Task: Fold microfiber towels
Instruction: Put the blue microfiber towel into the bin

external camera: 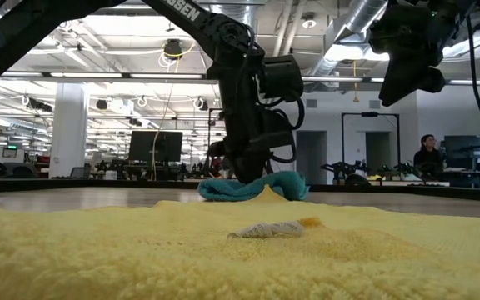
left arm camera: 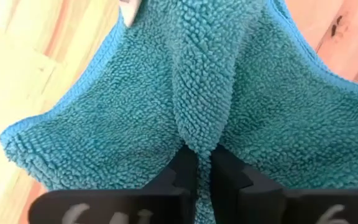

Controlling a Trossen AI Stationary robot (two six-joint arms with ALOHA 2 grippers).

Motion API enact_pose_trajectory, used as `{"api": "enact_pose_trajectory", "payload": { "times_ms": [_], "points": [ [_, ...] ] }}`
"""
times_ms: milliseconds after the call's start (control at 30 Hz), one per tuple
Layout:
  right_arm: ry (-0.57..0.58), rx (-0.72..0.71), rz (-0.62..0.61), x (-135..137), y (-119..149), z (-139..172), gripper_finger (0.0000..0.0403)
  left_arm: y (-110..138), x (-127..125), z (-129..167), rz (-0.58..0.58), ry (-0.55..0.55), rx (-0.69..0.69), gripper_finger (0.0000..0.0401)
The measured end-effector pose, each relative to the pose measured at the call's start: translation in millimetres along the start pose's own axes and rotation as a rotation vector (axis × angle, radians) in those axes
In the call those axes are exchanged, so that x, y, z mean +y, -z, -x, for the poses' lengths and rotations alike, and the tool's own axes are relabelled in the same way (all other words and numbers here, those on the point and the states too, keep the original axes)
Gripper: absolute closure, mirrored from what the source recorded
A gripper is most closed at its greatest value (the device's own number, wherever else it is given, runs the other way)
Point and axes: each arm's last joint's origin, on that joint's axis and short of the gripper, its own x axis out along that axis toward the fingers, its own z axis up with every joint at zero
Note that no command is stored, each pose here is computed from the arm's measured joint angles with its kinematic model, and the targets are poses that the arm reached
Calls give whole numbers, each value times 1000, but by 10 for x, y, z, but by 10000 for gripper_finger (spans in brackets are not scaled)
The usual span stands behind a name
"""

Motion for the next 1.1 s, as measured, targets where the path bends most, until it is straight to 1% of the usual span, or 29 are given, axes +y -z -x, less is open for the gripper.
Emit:
{"api": "enact_pose_trajectory", "payload": {
  "times_ms": [100, 300, 433, 567, 733, 933, 1100],
  "points": [
    [0, 0, 0, 0, 0, 0, 287, 2, 3, 19, 7, 6, 4, 390],
    [0, 0, 0, 0, 0, 0, 287, 64, 41, 211, 59, 12, 43, 397],
    [0, 0, 0, 0, 0, 0, 287, 88, 80, 553, 63, 21, 26, 399],
    [0, 0, 0, 0, 0, 0, 287, 198, 85, 782, 47, 5, 70, 399],
    [-6, 4, 0, 1, 1, 0, 287, 332, 71, 1159, 52, 8, 72, 400],
    [-27, 17, 0, 8, 5, 0, 287, 559, -7, 1534, 68, 12, 99, 400],
    [-28, 17, 0, 8, 5, 1, 287, 812, -125, 1802, 96, 12, 150, 401]
  ]
}}
